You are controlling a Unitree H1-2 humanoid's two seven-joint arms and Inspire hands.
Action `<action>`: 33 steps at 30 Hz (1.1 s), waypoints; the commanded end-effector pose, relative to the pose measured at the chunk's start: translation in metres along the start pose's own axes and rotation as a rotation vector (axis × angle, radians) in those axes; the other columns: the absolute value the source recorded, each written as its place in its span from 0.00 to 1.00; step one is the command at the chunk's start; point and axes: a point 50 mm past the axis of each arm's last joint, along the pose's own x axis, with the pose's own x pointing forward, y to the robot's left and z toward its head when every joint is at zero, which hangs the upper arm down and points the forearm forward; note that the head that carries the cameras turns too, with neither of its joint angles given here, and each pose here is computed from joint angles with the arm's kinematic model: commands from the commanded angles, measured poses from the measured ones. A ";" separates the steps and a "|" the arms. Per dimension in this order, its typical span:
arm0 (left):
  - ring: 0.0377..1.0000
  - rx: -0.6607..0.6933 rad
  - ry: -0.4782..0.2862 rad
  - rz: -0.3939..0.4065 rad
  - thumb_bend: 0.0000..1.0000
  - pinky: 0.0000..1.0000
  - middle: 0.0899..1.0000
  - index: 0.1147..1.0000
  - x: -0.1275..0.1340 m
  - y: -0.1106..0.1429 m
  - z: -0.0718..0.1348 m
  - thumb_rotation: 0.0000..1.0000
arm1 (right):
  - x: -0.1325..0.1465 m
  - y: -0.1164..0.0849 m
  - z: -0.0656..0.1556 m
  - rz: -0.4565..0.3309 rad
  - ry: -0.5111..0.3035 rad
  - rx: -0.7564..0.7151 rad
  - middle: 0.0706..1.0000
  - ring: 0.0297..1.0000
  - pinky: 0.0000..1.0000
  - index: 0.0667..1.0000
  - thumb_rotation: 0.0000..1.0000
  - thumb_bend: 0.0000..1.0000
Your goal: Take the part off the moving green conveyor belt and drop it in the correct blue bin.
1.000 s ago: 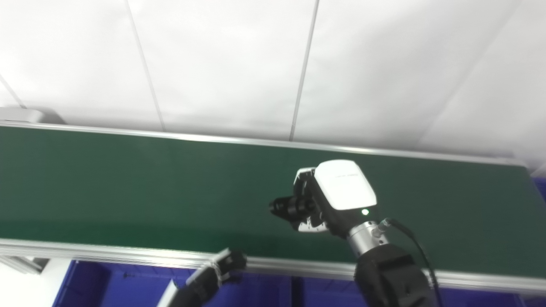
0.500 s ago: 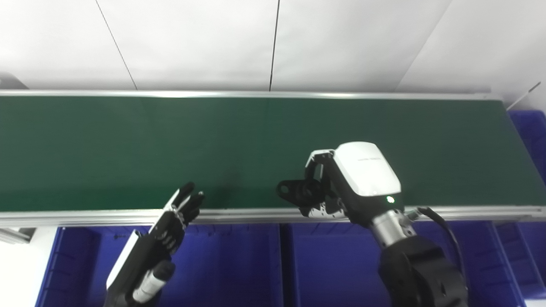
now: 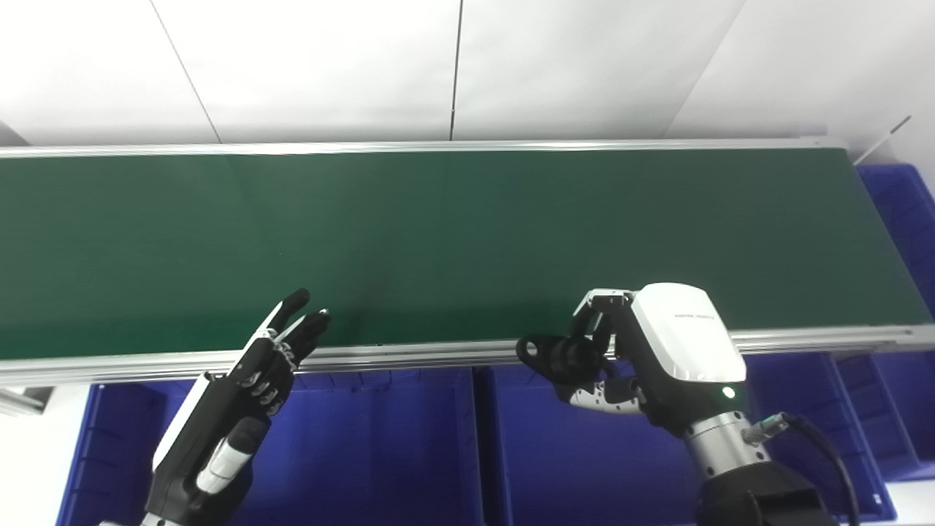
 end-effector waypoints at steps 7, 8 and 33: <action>0.95 -0.007 -0.045 -0.024 0.73 0.97 0.90 0.95 0.002 0.006 0.007 0.76 | -0.015 -0.004 -0.009 0.030 0.065 -0.082 0.35 0.30 0.24 0.45 0.14 0.51; 0.95 -0.007 -0.043 -0.025 0.73 0.97 0.90 0.95 0.002 0.007 0.007 0.76 | -0.016 -0.003 -0.011 0.036 0.072 -0.086 0.35 0.29 0.24 0.45 0.14 0.51; 0.94 0.000 -0.040 -0.079 0.77 0.94 0.89 0.93 0.019 0.012 0.012 0.72 | -0.016 0.045 -0.006 0.220 0.184 -0.165 0.85 0.81 0.79 0.83 0.79 1.00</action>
